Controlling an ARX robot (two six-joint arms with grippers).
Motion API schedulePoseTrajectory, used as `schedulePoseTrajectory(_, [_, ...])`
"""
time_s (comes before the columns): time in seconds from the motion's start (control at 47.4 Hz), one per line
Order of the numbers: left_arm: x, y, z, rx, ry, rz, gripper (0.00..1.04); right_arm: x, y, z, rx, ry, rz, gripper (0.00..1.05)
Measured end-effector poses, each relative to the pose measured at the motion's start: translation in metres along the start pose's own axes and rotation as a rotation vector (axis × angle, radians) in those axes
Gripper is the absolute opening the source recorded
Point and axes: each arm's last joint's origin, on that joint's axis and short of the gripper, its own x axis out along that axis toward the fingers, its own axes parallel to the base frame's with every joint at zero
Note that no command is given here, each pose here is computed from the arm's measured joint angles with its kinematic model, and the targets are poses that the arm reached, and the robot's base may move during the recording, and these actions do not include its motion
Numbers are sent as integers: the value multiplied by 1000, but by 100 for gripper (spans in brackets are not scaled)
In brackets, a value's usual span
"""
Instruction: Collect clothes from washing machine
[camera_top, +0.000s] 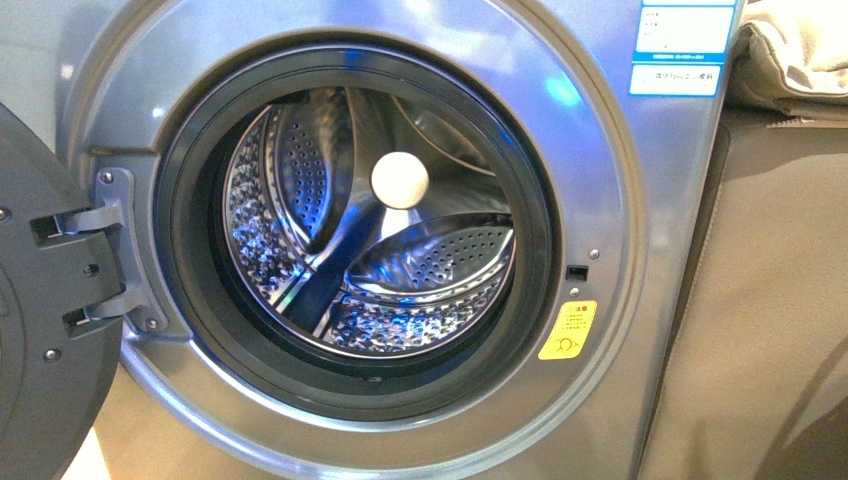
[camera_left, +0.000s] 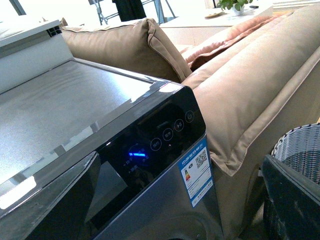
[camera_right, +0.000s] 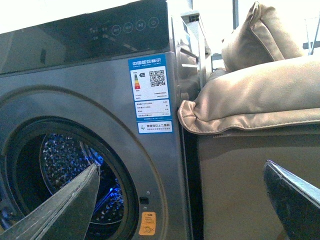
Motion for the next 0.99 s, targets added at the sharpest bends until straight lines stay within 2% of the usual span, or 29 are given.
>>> schedulePoseTrajectory(0.19, [-6, -2, 7, -34, 15, 44, 98, 0, 0, 0, -1, -1, 1, 97])
schedulePoseTrajectory(0.295, [-31, 7, 19, -114, 18, 219, 98, 0, 0, 0, -4, -1, -1, 97])
schedulePoseTrajectory(0.38, [-64, 17, 32, -151, -42, 291, 98, -1, 2, -2, -30, 134, -162, 84])
schedulePoseTrajectory(0.443, [-93, 24, 39, -162, -84, 331, 98, -6, 3, -14, -46, 247, -222, 73])
schedulePoseTrajectory(0.527, [-138, 28, 46, -171, -138, 394, 98, -14, 7, -32, -83, 297, -220, 52])
schedulePoseTrajectory(0.633, [-157, 25, 43, -171, -149, 407, 98, -19, 12, -44, -100, 301, -246, 34])
schedulePoseTrajectory(0.78, [-176, 14, 20, -181, -117, 414, 98, -27, 19, -60, -106, 304, -209, 1])
schedulePoseTrajectory(0.865, [-178, 9, 2, -193, -84, 428, 98, -31, 18, -68, -106, 304, -211, 2])
schedulePoseTrajectory(0.991, [-195, 3, -15, -200, -73, 539, 98, -35, 18, -73, -106, 301, -212, 2])
